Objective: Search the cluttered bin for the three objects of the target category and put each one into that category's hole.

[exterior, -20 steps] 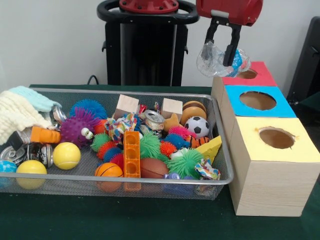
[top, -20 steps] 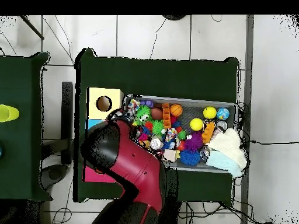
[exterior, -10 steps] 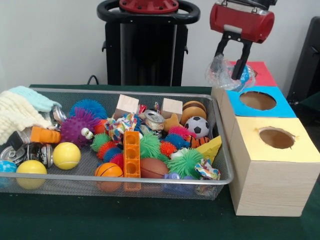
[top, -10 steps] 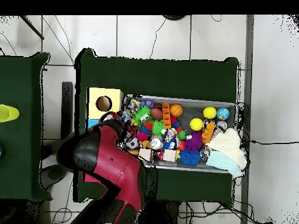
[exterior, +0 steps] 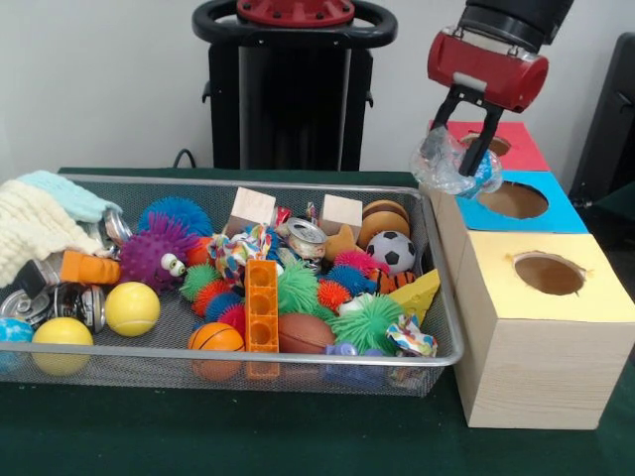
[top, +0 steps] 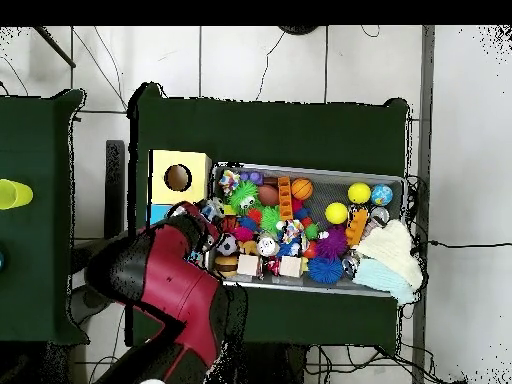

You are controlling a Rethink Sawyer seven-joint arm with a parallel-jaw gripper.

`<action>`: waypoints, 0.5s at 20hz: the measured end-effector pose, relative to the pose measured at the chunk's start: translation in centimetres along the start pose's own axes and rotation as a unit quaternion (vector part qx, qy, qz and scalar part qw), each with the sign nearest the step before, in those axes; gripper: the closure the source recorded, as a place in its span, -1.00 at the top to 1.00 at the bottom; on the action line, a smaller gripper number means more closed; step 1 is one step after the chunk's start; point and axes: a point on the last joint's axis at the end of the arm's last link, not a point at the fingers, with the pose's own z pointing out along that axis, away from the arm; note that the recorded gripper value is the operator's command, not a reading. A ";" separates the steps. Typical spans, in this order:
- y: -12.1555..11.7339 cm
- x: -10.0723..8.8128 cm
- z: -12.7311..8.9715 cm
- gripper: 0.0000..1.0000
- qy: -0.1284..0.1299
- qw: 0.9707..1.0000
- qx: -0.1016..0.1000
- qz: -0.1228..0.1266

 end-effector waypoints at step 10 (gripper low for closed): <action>-0.9 -0.4 -1.2 -1.00 -0.034 0.999 0.017 0.002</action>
